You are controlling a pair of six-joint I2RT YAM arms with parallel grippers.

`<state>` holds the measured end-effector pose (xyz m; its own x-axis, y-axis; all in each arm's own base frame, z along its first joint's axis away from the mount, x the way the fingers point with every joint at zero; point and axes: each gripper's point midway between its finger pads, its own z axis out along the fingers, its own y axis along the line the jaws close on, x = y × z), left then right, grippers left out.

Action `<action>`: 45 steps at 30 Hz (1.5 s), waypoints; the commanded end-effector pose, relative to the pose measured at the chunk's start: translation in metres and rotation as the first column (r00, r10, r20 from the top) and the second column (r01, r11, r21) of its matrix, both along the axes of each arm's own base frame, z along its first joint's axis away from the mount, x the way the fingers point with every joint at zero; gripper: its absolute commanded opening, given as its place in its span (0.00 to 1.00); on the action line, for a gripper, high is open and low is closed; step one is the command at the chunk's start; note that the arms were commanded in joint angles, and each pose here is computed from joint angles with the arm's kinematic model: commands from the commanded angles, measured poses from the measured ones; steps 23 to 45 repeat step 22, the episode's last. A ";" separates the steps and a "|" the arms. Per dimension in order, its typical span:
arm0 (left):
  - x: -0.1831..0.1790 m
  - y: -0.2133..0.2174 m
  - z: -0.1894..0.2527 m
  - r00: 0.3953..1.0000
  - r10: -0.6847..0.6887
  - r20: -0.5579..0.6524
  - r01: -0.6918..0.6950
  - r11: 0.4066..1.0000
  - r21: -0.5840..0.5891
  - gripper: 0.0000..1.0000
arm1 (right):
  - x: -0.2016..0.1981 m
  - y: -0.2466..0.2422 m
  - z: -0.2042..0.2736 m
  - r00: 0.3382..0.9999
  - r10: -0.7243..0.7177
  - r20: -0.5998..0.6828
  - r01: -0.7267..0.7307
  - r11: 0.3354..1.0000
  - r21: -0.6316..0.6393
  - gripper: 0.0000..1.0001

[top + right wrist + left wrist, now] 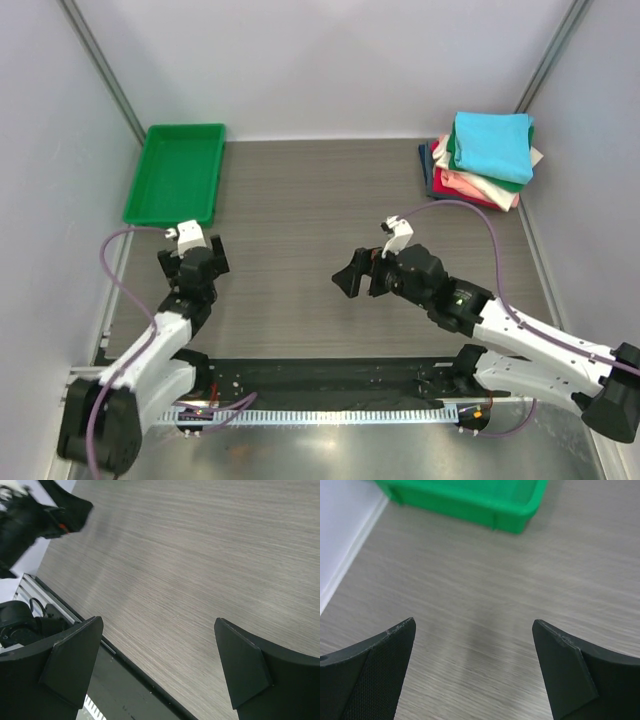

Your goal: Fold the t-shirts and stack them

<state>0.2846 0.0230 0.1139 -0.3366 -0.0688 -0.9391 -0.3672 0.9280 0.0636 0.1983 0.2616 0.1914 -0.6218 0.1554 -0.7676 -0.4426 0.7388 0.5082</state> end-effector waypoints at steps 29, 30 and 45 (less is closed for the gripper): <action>0.092 0.004 -0.020 0.968 -0.095 0.233 0.100 0.995 -0.012 1.00 | 0.006 -0.036 0.004 0.982 -0.137 0.128 0.131 0.990 0.059 1.00; 0.092 0.004 -0.020 0.968 -0.095 0.233 0.100 0.995 -0.012 1.00 | 0.006 -0.036 0.004 0.982 -0.137 0.128 0.131 0.990 0.059 1.00; 0.092 0.004 -0.020 0.968 -0.095 0.233 0.100 0.995 -0.012 1.00 | 0.006 -0.036 0.004 0.982 -0.137 0.128 0.131 0.990 0.059 1.00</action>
